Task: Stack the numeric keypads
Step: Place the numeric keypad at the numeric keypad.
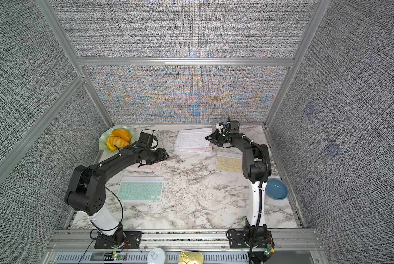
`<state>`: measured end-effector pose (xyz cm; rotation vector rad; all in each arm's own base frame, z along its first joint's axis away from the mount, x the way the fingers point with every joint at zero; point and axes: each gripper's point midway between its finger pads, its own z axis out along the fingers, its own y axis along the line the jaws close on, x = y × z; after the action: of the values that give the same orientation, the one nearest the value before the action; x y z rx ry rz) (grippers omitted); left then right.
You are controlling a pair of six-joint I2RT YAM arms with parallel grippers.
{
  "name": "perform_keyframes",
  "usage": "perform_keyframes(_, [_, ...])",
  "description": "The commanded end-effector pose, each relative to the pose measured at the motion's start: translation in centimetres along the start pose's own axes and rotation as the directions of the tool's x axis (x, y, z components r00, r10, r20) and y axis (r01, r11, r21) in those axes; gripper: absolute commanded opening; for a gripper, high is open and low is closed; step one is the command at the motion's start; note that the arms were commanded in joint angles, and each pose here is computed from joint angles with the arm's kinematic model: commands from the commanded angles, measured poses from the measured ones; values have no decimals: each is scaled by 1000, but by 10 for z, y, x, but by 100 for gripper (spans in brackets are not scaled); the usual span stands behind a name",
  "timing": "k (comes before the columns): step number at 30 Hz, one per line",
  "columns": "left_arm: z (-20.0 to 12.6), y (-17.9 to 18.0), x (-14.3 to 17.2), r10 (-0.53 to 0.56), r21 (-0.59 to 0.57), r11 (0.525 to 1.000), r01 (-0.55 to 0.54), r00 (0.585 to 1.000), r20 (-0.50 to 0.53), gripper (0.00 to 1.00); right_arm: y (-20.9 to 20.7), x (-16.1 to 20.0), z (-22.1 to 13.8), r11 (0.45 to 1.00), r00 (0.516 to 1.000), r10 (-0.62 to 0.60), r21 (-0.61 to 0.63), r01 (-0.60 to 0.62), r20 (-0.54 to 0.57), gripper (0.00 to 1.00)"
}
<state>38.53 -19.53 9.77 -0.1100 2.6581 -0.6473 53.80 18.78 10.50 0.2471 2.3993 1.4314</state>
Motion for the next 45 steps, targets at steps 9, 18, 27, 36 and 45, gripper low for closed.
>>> perform_keyframes(9, [2,-1,-3,4,14,1000,-5,1000,13,69,-21,0,-1,997,1000,12,71,-12,-8,5])
perform_keyframes(18, [6,-1,1,0,25,1000,0,1000,4,69,-33,0,0,995,1000,30,98,-29,-8,9])
perform_keyframes(27, [9,0,2,3,26,1000,-3,1000,-3,69,-40,-2,0,992,999,43,119,-43,-3,21])
perform_keyframes(36, [11,1,3,1,30,1000,-1,1000,0,69,-43,-4,-2,989,999,45,138,-46,8,31])
perform_keyframes(45, [12,1,5,0,33,999,0,1000,-4,69,-48,-6,-5,984,999,45,172,-48,23,34])
